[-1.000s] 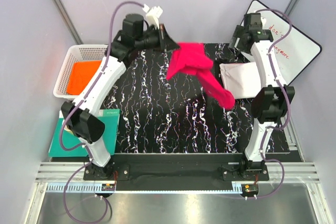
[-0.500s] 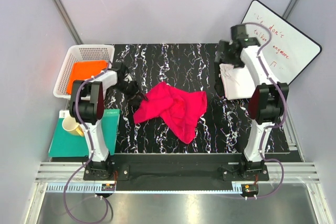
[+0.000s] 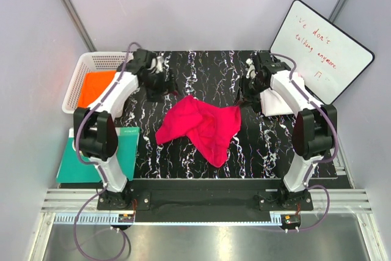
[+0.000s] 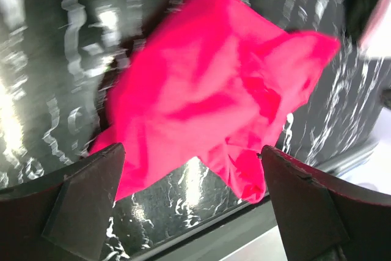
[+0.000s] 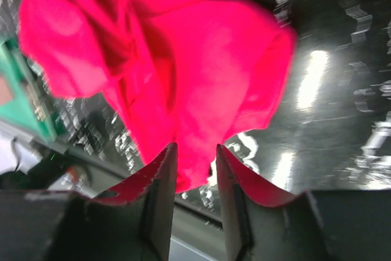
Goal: Fold and stack the t-shirts
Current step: Flatten out the tshirt
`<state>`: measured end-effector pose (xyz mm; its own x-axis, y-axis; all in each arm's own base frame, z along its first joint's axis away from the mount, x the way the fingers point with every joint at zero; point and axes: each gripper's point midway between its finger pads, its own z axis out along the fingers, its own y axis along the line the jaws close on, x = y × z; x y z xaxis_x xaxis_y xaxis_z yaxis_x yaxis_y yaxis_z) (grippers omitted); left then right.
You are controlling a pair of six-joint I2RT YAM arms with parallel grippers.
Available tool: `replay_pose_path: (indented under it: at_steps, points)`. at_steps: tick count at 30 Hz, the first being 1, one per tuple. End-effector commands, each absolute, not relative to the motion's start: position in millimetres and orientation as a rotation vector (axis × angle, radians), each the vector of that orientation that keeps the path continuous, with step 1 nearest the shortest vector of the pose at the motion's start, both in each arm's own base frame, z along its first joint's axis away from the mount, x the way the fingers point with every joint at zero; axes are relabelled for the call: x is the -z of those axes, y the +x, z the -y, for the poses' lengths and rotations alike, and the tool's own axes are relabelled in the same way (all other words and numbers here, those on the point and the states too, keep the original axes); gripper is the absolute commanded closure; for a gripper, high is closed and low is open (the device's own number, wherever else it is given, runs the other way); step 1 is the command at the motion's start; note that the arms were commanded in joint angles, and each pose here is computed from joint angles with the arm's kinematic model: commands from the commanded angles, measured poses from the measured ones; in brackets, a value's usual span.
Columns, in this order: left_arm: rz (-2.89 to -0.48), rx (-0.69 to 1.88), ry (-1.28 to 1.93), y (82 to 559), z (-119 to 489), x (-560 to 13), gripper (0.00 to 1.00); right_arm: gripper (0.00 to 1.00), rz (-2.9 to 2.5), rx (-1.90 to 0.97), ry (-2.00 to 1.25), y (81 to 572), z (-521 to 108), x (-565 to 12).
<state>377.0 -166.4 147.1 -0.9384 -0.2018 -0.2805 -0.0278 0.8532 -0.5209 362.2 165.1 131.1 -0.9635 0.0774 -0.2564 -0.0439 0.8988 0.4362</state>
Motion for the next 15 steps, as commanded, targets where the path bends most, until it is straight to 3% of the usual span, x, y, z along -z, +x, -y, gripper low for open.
replay_pose_path:
  at_steps: [1,15]
  points:
    - [-2.729,0.728,0.184,373,208,-138,0.03,0.6,-2.825,-0.907,-0.098,330,-204,-139]
    - [-2.843,0.471,0.594,361,249,-80,0.16,0.54,-3.003,-1.0,-0.224,326,-257,-83]
